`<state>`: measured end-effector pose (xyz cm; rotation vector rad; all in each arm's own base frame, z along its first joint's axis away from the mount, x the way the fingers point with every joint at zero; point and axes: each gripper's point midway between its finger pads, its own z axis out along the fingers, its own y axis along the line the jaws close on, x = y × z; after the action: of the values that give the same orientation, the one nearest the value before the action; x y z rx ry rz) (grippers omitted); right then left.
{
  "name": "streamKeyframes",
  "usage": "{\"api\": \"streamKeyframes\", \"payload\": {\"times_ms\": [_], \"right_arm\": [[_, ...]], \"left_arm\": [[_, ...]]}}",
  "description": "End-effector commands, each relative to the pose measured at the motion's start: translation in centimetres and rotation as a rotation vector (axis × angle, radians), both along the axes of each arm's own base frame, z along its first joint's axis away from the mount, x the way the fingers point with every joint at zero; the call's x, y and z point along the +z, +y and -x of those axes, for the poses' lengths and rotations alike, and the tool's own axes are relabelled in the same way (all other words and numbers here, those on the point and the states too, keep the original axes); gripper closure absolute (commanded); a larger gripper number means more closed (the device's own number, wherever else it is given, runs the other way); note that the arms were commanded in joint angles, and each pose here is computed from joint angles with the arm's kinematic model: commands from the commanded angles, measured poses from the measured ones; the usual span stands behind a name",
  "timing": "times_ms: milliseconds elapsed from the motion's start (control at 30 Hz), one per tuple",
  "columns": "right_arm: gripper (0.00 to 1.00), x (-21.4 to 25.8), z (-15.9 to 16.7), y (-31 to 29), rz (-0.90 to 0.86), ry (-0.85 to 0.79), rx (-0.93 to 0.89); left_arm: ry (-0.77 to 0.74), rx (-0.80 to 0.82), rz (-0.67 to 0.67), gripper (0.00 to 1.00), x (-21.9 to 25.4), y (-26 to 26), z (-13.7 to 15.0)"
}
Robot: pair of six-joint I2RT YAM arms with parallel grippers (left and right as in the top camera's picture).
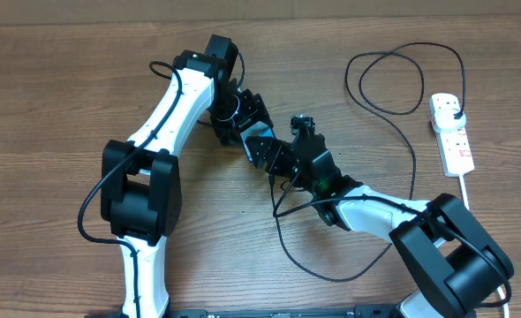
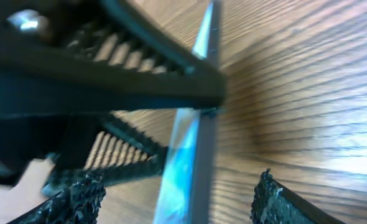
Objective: Plug charger to phone and switch on socket
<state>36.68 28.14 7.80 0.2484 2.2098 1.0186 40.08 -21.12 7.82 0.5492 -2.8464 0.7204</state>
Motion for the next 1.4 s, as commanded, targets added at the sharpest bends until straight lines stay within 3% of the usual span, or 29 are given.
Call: {"api": "streamKeyframes", "payload": {"times_ms": [0, 433, 667, 700, 733, 767, 867, 967, 1067, 1167, 1367], "right_arm": [[0.25, 0.6, -1.3, -0.3, -0.008, -0.021, -0.076], [0.6, 1.4, -1.5, 0.3, -0.068, -0.008, -0.082], [0.96, 1.5, -1.2, 0.8, -0.098, 0.015, -0.058], [0.97, 1.7, -1.2, 0.9, -0.106, 0.014, -0.057], [0.96, 1.8, -1.2, 0.9, -0.11, 0.011, -0.058], [0.96, 1.9, -1.3, 0.9, -0.113, 0.006, -0.06], [0.96, 2.0, -1.9, 0.3, -0.118, 0.009, -0.086], [0.96, 1.8, -2.6, -0.6, -0.109, 0.037, -0.097], [0.96, 2.2, -3.0, -1.5, -0.114, 0.068, -0.093], [0.96, 3.5, -3.3, -3.1, -0.129, 0.079, -0.105], [0.96, 8.4, -2.4, -5.6, -0.203, 0.078, -0.07]], "left_arm": [[0.008, 0.011, 0.074, 0.96, 1.3, -1.4, -0.2], [0.014, 0.013, 0.074, 0.96, 1.3, -1.5, -0.1], [0.012, 0.014, 0.068, 0.95, 1.2, -1.4, -0.1], [0.014, 0.013, 0.071, 0.62, 1.3, -1.4, -0.1], [0.02, 0.008, 0.079, 0.08, 1.3, -1.5, 0.1], [0.02, -0.013, 0.104, 0.0, 1.7, -1.8, 0.3], [-0.032, -0.058, 0.131, 0.0, 3.2, -1.8, 0.3], [-0.188, -0.087, 0.108, 0.0, 6.6, -0.4, -0.8], [-0.357, -0.137, -0.006, 0.0, 9.5, 2.2, -1.5], [-0.435, -0.16, -0.095, 0.0, 11.4, 4.6, -1.2], [-0.537, -0.157, 0.019, 0.0, 11.3, 5.1, -0.9]]}}
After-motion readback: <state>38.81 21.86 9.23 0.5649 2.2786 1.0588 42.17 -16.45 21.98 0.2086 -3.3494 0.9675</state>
